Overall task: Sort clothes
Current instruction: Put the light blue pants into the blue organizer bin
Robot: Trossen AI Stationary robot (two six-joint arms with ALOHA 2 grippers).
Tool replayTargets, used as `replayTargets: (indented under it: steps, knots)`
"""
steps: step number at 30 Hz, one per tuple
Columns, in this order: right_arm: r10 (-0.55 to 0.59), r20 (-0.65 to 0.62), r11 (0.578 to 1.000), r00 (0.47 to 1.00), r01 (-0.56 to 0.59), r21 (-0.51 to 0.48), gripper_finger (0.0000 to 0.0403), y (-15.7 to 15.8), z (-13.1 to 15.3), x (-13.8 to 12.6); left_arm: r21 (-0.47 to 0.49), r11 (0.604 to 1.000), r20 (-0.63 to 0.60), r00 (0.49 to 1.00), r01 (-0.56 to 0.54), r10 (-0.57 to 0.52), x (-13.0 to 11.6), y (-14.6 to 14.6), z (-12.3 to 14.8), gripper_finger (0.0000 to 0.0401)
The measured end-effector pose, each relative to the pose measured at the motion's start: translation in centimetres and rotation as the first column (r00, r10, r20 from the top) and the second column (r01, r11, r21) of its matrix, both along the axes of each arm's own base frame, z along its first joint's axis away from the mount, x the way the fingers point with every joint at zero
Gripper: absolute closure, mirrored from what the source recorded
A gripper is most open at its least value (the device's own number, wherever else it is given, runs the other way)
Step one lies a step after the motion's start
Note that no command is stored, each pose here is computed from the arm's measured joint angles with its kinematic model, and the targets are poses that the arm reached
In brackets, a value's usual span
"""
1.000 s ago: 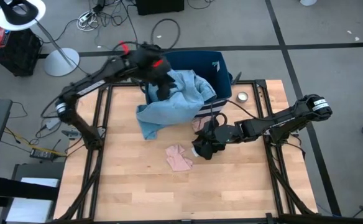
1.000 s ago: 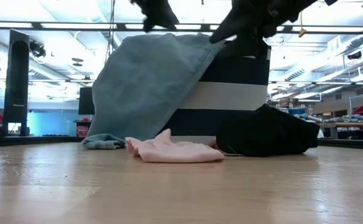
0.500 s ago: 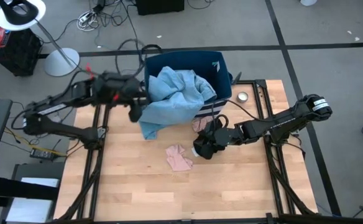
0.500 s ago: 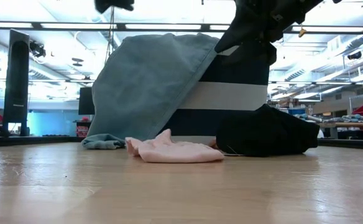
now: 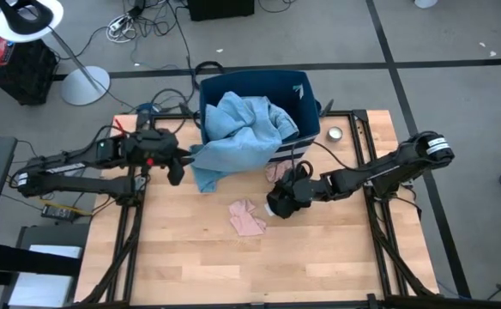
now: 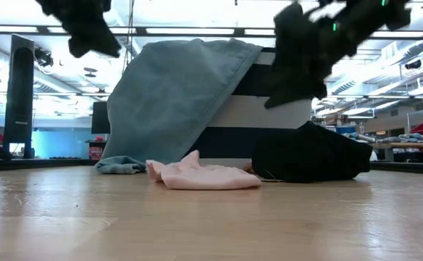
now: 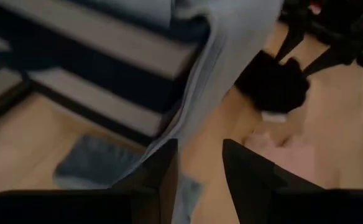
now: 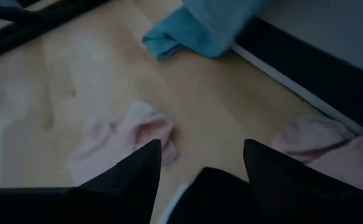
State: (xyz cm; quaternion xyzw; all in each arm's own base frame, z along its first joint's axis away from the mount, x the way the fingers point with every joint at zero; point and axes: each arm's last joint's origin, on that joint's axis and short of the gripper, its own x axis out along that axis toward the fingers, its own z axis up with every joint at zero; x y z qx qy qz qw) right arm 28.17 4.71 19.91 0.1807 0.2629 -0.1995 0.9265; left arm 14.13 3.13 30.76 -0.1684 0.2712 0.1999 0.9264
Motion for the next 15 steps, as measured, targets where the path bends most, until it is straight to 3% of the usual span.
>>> replayTargets:
  steps: [6,15]
  knots:
    - [-0.033,0.108,0.999,0.994,0.033,0.001,0.0174,-1.1,-2.9,0.7,0.060,0.993,-0.101,0.989,-0.100,0.106,-0.2,0.3,-2.5,0.0271]
    - [-0.031,0.084,0.999,0.996,0.035,-0.039,0.0174,-1.6,-6.4,2.4,0.152,0.976,-0.182,0.967,-0.153,0.180,-0.4,0.6,-4.5,0.0272]
